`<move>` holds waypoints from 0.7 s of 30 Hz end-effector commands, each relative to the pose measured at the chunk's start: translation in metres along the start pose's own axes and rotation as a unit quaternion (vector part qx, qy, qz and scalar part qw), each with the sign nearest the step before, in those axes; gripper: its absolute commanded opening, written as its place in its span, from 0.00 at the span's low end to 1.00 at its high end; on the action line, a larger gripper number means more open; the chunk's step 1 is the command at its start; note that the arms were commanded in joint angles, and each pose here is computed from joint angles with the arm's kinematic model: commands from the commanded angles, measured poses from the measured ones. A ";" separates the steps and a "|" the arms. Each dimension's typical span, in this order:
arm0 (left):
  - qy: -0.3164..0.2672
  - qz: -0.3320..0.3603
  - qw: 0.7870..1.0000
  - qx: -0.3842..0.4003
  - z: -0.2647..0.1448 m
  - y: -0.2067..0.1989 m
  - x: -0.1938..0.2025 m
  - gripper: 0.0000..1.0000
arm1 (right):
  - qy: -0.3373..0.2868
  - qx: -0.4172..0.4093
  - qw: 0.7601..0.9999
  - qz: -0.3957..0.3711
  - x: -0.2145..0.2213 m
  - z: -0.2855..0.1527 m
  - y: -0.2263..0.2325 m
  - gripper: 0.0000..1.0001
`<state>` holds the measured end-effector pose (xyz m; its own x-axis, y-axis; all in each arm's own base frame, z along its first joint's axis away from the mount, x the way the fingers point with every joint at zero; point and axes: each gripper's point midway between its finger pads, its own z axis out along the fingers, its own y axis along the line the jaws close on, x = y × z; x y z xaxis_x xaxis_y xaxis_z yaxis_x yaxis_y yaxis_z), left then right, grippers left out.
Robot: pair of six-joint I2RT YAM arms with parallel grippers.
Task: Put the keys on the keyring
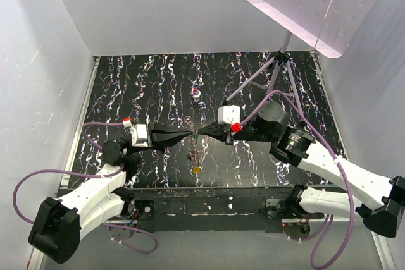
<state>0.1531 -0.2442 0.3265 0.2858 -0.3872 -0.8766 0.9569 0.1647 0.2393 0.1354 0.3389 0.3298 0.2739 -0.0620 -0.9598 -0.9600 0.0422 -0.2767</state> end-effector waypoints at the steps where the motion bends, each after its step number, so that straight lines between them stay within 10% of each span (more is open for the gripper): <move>1: -0.019 0.021 1.000 -0.004 0.001 0.002 -0.012 0.00 | -0.025 0.011 1.000 -0.008 -0.014 0.001 -0.004 0.01; 21: -0.019 0.016 1.000 0.002 0.002 0.000 -0.011 0.00 | -0.030 0.005 1.000 0.004 -0.015 0.006 -0.004 0.01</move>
<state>0.1531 -0.2444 0.3267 0.2810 -0.3911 -0.8764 0.9585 0.1600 0.2359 0.1358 0.3403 0.3321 0.2578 -0.0513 -0.9648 -0.9643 0.0487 -0.2602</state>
